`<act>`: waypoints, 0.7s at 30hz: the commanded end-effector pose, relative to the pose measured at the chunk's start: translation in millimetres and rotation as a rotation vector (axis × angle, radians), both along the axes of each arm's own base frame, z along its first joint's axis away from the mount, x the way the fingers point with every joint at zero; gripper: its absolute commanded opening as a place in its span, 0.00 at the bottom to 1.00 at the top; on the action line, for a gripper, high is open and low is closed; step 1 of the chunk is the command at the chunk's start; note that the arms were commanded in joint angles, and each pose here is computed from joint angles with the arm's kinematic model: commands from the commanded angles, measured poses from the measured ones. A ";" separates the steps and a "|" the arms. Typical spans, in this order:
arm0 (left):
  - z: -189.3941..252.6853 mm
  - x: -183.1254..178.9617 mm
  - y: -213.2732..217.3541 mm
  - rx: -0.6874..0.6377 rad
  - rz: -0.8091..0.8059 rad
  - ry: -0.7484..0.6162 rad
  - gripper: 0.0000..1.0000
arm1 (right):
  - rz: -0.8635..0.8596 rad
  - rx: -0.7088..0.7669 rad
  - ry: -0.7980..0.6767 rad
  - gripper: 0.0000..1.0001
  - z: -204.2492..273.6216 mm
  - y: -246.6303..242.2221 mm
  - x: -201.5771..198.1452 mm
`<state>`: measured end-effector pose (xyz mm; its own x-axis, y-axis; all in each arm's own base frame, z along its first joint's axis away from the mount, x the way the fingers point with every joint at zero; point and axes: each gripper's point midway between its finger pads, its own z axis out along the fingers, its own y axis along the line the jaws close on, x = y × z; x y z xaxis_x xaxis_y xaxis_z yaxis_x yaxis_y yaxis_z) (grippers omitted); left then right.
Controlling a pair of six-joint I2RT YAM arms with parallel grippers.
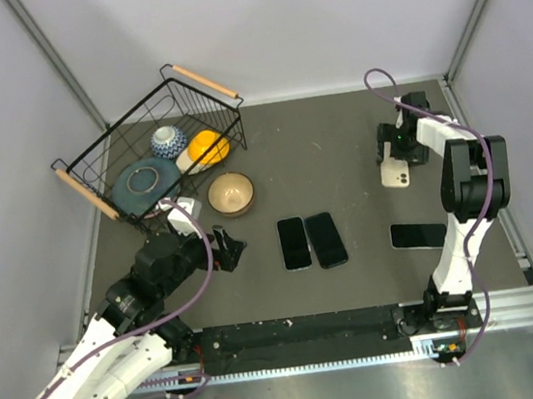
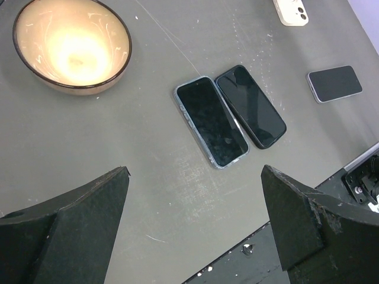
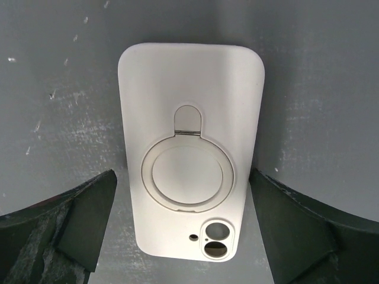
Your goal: Put the phone into the phone case
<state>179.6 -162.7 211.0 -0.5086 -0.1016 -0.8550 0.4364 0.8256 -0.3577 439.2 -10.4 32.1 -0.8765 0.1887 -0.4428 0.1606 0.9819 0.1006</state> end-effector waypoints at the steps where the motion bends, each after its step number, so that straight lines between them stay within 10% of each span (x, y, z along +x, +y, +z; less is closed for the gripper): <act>1: 6.6 4.4 -3.9 -0.016 -0.002 -0.013 0.99 | -0.003 -0.003 0.000 0.92 0.9 -3.5 5.1; 9: -1.1 -8.9 -27.2 -0.053 -0.109 0.103 0.99 | 0.118 0.085 -0.088 0.59 22.4 18.1 20.8; 19: 14.2 -7.5 -51.2 -0.109 -0.168 0.213 0.93 | 0.299 0.053 -0.383 0.52 112.8 78.8 -5.1; 21: 19.2 -8.3 -56.9 -0.125 -0.194 0.223 0.93 | 0.173 0.004 -0.358 0.67 106.4 62.2 -5.1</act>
<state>170.9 -203.6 198.8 -0.7063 -0.0476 -0.7063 0.4413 0.7505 -0.4919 418.3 63.5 105.3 -0.7849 0.0053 -0.6195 -0.1340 0.9748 0.1782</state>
